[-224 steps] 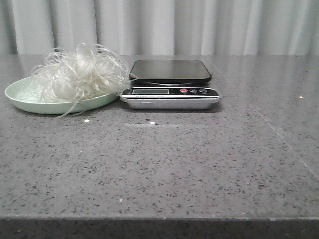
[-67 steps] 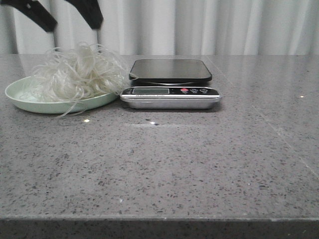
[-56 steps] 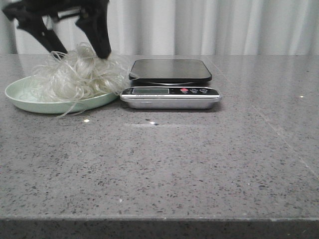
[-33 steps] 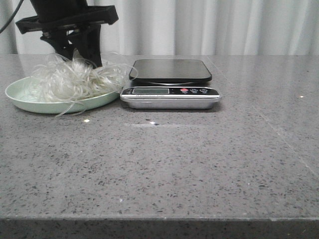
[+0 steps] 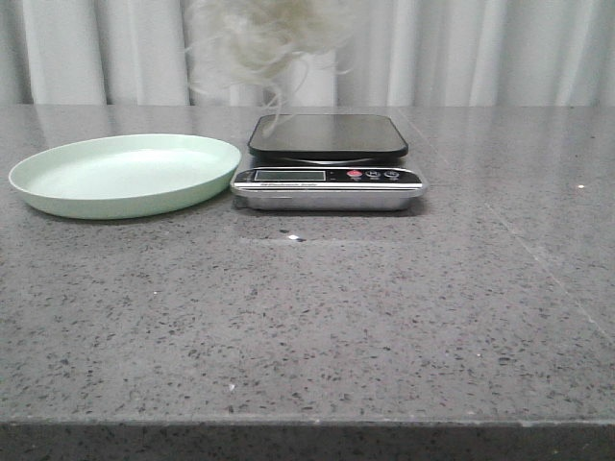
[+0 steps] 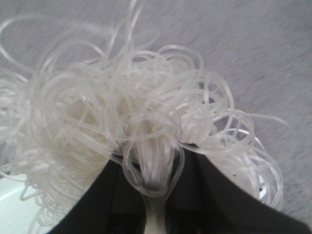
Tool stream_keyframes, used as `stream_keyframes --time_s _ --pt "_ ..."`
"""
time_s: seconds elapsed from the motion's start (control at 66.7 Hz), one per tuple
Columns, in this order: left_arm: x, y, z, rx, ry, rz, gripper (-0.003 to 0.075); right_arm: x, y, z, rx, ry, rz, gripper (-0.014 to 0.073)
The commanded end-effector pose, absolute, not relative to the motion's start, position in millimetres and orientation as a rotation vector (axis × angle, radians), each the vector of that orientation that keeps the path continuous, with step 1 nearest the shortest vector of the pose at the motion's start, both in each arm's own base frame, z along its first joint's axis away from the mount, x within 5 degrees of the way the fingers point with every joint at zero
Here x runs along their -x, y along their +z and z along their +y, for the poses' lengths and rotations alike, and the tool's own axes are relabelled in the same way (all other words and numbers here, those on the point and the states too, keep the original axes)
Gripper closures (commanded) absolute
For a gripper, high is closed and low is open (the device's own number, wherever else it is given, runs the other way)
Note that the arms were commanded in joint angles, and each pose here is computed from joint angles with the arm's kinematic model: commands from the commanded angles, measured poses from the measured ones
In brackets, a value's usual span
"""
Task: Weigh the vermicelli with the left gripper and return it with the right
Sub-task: 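Lift the vermicelli with the left gripper and carry it over the scale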
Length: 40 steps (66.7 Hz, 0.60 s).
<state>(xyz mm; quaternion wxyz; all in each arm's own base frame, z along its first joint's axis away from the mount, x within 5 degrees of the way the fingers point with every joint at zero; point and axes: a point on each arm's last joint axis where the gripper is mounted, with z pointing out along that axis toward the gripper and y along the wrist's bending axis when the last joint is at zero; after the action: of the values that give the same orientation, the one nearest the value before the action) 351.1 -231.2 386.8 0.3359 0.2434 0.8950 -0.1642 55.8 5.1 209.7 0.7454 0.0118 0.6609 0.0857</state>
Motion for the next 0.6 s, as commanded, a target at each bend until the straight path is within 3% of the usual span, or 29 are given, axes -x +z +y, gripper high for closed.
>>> stream_keyframes --time_s 0.0,0.21,0.27,0.435,0.495,0.585 --pt "-346.6 408.6 -241.9 -0.619 -0.495 2.199 0.0594 -52.7 220.1 3.2 -0.037 0.175 1.342 0.043" --pt "-363.9 373.9 -257.4 -0.634 -0.491 2.267 0.0554 -52.7 220.1 3.2 -0.037 0.175 1.342 0.043" --pt "-366.4 366.2 -260.1 -0.636 -0.499 2.292 0.0493 -52.7 220.1 3.2 -0.037 0.175 1.342 0.043" --pt "-364.4 363.1 -260.7 -0.644 -0.513 2.329 0.0224 -52.7 220.1 3.2 -0.037 0.175 1.342 0.043" --pt "-362.9 368.1 -259.2 -0.644 -0.518 2.326 0.0181 -52.7 220.1 3.2 -0.037 0.175 1.342 0.043" --pt "-356.2 384.4 -253.1 -0.641 -0.523 2.302 0.0176 -52.7 220.1 3.2 -0.037 0.175 1.342 0.043"
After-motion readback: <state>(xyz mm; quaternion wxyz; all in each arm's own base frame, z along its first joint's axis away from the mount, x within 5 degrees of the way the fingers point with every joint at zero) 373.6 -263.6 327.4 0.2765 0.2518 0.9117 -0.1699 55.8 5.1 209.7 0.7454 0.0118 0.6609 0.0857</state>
